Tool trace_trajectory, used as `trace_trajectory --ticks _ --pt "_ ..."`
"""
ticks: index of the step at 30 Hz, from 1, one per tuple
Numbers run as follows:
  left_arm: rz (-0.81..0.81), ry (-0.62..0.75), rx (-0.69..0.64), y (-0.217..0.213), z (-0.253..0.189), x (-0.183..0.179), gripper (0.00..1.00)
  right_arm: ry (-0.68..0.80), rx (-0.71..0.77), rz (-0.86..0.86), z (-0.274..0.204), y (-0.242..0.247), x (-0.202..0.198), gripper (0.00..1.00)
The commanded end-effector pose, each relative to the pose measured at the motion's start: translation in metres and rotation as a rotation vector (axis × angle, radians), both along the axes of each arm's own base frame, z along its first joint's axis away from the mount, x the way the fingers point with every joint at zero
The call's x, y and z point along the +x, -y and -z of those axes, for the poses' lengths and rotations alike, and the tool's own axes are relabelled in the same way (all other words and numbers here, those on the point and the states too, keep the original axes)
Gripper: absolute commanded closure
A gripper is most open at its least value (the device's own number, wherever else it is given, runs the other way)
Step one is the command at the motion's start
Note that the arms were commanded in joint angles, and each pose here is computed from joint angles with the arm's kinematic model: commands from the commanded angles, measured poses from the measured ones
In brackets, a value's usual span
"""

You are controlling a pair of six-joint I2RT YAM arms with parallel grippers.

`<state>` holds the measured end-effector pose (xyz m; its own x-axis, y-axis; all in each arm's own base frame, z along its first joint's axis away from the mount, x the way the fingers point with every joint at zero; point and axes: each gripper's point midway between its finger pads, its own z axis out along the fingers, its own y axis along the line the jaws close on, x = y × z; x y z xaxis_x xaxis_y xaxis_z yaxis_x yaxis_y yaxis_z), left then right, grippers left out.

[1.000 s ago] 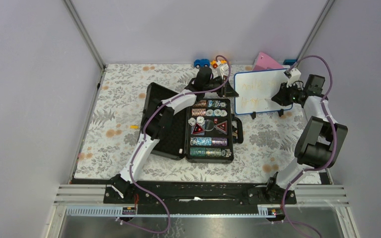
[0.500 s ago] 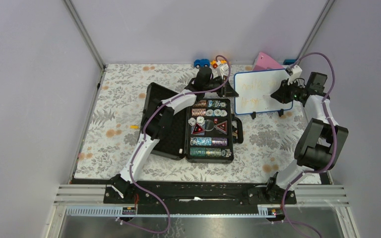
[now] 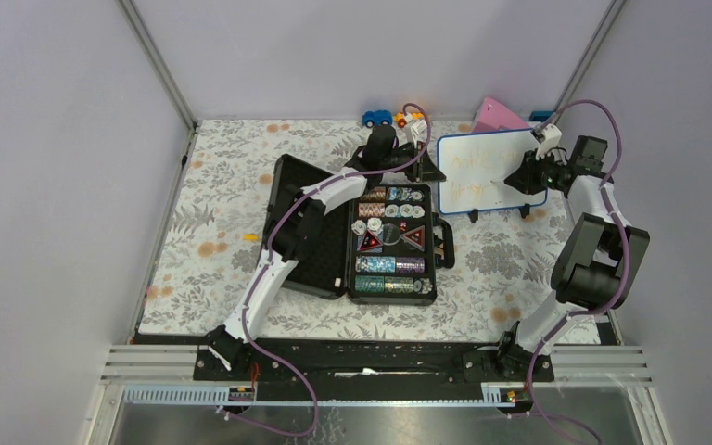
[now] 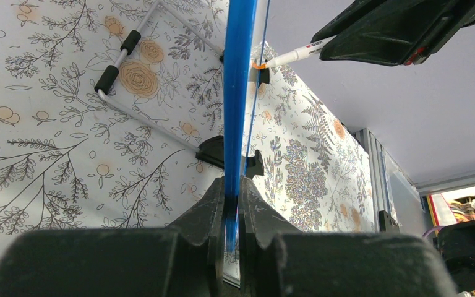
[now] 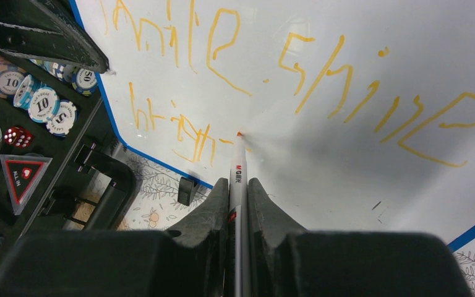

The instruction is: Write a sentence on the whiteboard

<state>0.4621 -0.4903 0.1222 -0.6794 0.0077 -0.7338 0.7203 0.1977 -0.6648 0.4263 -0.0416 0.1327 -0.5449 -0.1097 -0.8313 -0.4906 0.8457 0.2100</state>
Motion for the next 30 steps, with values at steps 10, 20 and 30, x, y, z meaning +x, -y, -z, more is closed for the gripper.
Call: trace_trajectory --ticks 10,20,30 --pt "-0.019 0.043 -0.030 -0.013 -0.035 0.010 1.00 0.022 -0.055 -0.015 0.003 -0.001 -0.007 1.00" --pt "-0.019 0.043 -0.030 -0.013 -0.035 0.010 1.00 -0.003 -0.076 -0.013 0.013 0.000 -0.017 1.00" --pt "-0.021 0.043 -0.031 -0.013 -0.035 0.011 1.00 0.004 -0.102 0.015 0.007 0.017 -0.013 1.00"
